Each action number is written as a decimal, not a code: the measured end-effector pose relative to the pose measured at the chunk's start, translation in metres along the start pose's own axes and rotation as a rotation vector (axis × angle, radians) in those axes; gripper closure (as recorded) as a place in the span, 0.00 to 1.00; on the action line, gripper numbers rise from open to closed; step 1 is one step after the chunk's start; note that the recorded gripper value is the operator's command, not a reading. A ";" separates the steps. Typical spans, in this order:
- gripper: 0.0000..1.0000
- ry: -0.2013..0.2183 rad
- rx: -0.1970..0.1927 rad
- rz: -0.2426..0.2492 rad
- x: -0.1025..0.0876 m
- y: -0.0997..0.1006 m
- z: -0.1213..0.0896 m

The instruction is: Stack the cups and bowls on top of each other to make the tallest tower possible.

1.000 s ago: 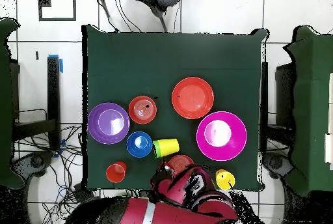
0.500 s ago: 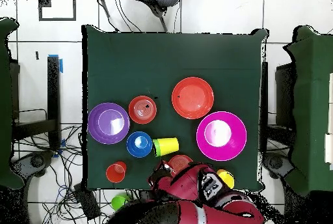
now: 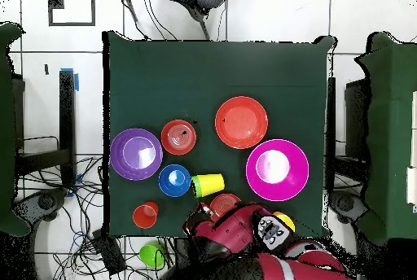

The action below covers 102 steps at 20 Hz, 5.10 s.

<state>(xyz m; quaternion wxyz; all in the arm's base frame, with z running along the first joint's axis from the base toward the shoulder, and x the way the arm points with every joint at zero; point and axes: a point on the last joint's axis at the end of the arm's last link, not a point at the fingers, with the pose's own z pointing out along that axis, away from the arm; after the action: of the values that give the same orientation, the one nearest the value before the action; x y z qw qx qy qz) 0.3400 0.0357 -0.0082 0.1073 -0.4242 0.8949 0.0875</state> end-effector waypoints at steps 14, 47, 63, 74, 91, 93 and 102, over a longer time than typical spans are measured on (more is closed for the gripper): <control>0.00 -0.092 0.136 -0.047 -0.046 0.024 -0.020; 0.00 0.014 0.495 -0.026 -0.026 0.008 -0.042; 0.00 0.087 0.502 -0.075 0.002 0.018 -0.010; 0.00 0.039 0.442 -0.100 0.005 0.021 -0.014; 0.00 -0.050 0.387 -0.084 -0.007 0.022 -0.011; 0.00 -0.053 0.384 -0.086 -0.006 0.024 -0.009; 0.00 -0.085 0.408 -0.073 -0.010 0.024 -0.002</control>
<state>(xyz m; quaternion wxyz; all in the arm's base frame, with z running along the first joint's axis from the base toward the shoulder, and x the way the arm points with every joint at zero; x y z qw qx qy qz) 0.3270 0.0574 -0.0018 0.2316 -0.4219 0.8728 -0.0816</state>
